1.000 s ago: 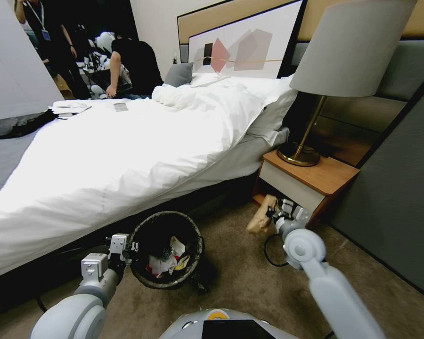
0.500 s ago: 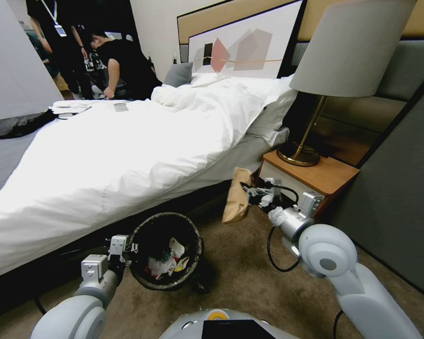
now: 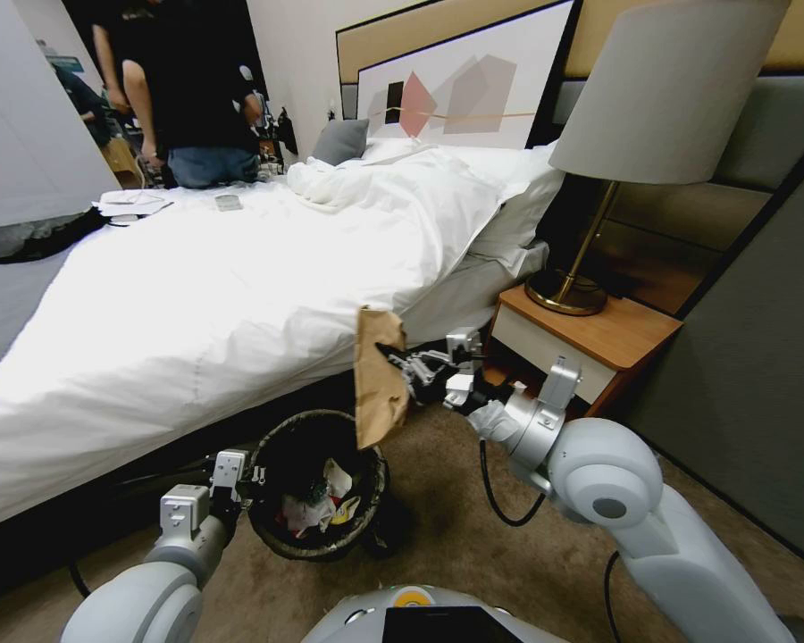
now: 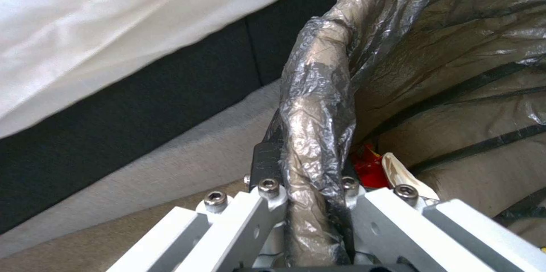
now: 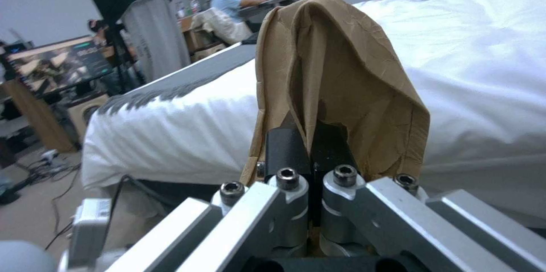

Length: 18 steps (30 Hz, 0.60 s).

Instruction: Pick up the trash bin, then pick up the garbage from the floor and place it into the trash bin.

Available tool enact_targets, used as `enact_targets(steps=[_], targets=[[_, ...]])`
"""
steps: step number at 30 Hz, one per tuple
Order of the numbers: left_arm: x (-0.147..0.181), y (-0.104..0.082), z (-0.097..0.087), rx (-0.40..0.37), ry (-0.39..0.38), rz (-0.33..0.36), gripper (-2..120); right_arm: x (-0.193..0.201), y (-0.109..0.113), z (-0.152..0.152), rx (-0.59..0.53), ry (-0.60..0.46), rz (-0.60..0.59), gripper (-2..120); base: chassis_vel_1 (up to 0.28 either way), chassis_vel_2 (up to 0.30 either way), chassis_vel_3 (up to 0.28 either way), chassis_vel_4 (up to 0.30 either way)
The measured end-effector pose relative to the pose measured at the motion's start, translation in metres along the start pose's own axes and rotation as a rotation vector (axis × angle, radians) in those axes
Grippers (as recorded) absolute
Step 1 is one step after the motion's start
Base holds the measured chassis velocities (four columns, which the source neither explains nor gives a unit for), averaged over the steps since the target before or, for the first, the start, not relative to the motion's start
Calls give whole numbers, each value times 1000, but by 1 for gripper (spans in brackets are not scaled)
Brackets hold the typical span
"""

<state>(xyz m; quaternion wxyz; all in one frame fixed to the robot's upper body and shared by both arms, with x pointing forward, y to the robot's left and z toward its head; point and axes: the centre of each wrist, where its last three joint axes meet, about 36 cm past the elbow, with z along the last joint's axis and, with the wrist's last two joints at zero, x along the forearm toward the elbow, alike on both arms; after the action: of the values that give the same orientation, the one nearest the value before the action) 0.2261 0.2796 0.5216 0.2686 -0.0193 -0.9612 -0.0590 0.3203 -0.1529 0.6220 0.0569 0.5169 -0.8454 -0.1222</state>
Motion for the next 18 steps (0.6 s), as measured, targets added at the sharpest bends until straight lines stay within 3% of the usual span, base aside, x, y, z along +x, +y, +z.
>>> enact_targets(steps=[11,18], targets=[[-1,-1,-1,7,-4,3,1,-27,19,11,47,58,-112,0,0,0,0,0],[-1,-1,-1,10,-5,-1,1,-37,19,28,61,124,-107,0,0,0,0,0]])
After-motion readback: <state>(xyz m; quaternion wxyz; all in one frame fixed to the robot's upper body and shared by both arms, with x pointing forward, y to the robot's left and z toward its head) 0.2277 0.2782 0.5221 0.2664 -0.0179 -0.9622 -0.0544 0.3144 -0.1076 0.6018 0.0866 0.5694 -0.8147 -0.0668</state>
